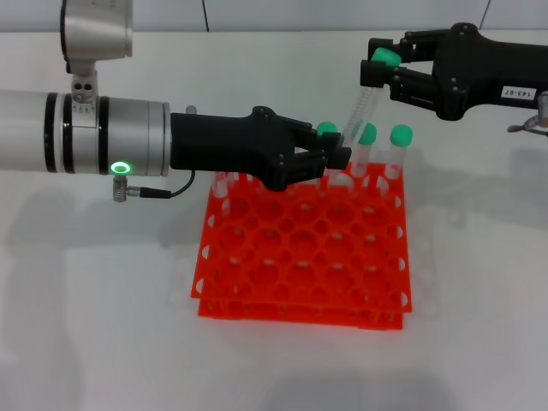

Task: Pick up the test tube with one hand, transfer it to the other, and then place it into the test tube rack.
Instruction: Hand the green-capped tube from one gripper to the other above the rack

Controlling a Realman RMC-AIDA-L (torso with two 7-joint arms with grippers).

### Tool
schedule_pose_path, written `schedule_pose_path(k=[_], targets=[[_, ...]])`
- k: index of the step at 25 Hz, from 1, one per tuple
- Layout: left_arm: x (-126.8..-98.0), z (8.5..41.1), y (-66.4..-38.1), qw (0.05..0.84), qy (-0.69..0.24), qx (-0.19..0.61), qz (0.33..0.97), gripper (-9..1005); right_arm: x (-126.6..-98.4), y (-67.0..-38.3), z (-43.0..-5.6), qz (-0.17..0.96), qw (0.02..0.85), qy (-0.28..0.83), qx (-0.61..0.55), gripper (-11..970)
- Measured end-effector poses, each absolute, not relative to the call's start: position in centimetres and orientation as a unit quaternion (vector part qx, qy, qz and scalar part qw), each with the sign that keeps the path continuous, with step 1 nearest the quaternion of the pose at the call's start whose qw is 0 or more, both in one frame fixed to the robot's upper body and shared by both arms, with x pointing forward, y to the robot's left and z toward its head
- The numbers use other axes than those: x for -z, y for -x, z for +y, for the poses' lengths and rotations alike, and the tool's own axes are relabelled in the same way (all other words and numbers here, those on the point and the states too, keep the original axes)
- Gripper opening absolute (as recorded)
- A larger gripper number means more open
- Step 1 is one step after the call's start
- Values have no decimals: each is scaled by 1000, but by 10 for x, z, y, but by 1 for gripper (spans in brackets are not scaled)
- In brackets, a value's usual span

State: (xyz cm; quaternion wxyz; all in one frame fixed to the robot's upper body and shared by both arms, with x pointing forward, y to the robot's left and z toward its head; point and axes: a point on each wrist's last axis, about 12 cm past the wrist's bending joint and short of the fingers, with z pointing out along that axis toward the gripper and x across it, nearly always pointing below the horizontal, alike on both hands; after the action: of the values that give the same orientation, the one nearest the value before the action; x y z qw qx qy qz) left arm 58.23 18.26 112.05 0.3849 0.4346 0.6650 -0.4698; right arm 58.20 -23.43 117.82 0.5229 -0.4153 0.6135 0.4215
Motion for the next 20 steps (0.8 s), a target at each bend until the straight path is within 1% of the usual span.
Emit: schedule_pose_path(k=[13, 20], targets=[[-1120, 181, -583, 388, -431, 470, 665, 156, -1178, -582, -233, 614, 521, 419, -419, 278], [-1119, 182, -584, 382, -412, 475, 678, 149, -1177, -582, -233, 615, 521, 418, -420, 276]])
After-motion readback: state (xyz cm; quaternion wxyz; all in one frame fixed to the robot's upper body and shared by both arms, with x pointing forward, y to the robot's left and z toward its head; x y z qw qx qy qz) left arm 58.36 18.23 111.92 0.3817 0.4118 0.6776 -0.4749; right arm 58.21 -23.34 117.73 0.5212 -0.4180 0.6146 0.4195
